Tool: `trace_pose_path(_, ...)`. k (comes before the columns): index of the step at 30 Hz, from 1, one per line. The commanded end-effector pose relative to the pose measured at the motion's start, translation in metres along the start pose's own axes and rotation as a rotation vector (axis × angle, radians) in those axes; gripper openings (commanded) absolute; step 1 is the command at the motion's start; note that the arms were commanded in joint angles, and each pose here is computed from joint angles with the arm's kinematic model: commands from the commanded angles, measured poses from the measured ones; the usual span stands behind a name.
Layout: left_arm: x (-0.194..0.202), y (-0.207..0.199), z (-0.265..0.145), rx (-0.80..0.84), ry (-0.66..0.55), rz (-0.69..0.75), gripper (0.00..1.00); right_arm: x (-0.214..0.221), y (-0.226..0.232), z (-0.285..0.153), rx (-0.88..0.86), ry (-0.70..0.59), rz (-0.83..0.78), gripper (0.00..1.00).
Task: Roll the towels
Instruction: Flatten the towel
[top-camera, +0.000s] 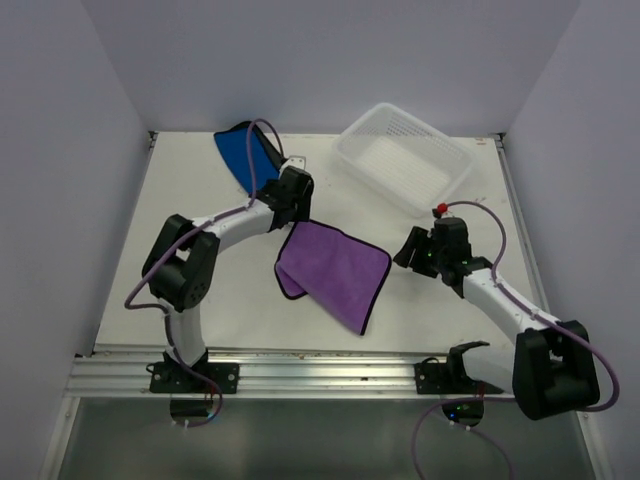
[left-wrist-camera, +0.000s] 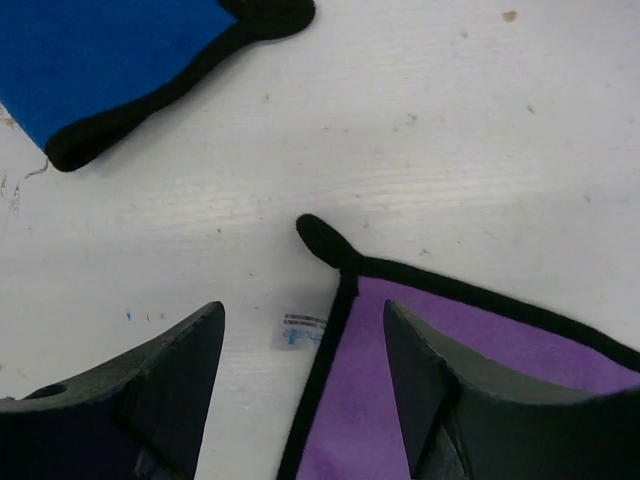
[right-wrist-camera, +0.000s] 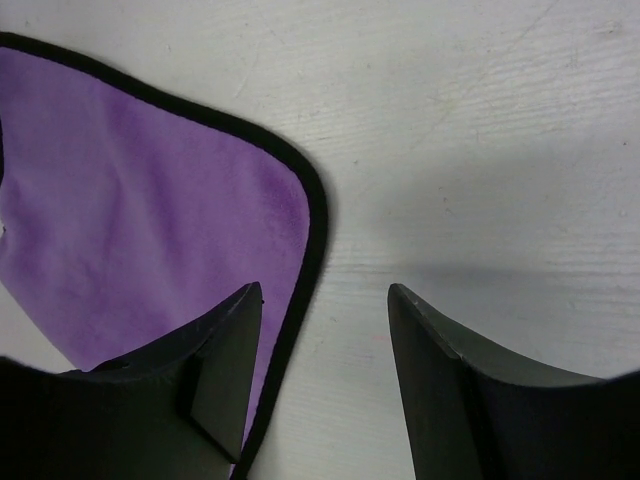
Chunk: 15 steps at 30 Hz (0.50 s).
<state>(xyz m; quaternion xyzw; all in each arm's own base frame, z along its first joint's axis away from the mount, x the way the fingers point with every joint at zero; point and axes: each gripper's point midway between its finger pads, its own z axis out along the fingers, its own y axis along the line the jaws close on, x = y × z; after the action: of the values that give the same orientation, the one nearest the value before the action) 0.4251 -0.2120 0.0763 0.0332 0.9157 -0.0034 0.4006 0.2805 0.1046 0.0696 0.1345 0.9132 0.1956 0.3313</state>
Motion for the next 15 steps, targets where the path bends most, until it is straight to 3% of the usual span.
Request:
trace_pose_path(1,-0.018,0.010,0.019,-0.034,-0.032,0.019,0.70,-0.020,0.017,0.009,-0.046,-0.059,-0.034,0.57)
trace_pose_path(12,-0.011,0.013,0.064,-0.033,-0.003,-0.013,0.63,-0.021,0.019,0.016,-0.014,-0.059,-0.073,0.57)
trace_pose_path(15,-0.010,0.011,0.068,-0.027,-0.006,-0.018,0.53,-0.018,0.015,0.021,0.001,-0.045,-0.076,0.57)
